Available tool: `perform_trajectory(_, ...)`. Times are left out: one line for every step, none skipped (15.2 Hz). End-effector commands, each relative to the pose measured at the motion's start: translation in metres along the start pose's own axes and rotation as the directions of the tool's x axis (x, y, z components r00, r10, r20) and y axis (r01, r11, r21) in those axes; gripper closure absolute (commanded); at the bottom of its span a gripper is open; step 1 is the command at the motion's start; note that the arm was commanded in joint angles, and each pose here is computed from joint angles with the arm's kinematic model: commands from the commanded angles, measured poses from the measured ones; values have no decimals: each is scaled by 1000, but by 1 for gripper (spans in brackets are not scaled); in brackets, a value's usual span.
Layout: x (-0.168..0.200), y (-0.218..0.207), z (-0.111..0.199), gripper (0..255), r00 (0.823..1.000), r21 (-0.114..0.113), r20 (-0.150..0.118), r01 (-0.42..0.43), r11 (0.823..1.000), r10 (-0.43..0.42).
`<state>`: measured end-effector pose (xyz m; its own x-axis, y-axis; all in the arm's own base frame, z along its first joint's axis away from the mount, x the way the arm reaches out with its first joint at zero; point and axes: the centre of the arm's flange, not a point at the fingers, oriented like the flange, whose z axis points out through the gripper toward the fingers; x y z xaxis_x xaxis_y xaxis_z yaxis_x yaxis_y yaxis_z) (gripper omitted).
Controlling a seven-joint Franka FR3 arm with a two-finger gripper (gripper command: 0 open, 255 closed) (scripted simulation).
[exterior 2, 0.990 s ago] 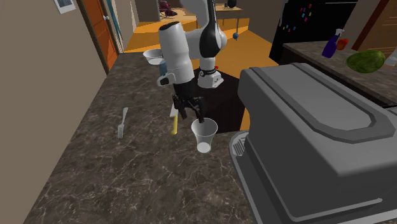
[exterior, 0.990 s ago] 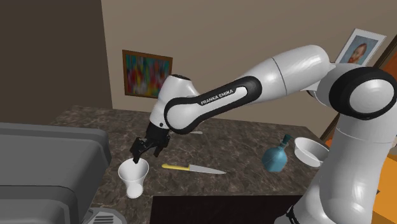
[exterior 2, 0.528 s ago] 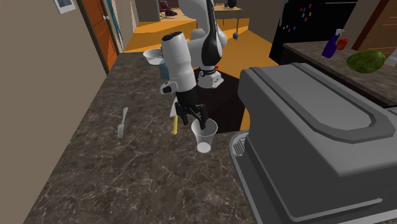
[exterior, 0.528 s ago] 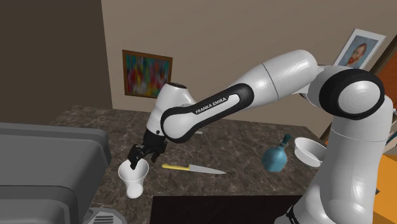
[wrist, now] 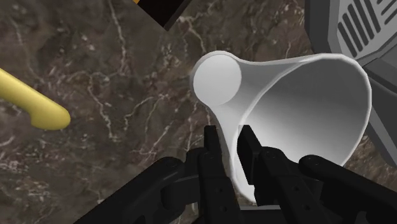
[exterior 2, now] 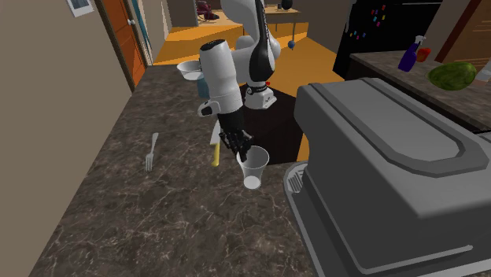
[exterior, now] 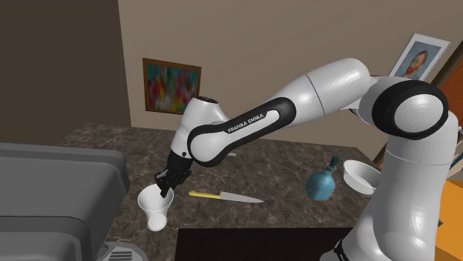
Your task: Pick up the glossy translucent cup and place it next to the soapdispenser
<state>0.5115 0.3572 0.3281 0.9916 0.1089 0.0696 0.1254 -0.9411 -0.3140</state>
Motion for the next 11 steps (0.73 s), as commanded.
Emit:
perform_trajectory(0,0,0,255,1000,0,0,0,1000,0)
perform_trajectory(0,0,0,255,1000,0,0,0,1000,0)
perform_trajectory(0,0,0,255,1000,0,0,0,1000,0)
perform_trajectory(0,0,0,255,1000,0,0,0,1000,0)
perform_trajectory(0,0,0,255,1000,0,0,0,1000,0)
perform_trajectory(0,0,0,255,1000,0,0,0,1000,0)
perform_trajectory(0,0,0,255,1000,0,0,0,1000,0)
perform_trajectory(0,-2,-5,255,1000,0,0,0,1000,0)
perform_trajectory(1,-3,-10,255,1000,0,0,0,1000,0)
perform_trajectory(1,-5,-15,255,1000,0,0,0,1000,0)
perform_trajectory(1,-7,-20,255,1000,0,0,0,1000,0)
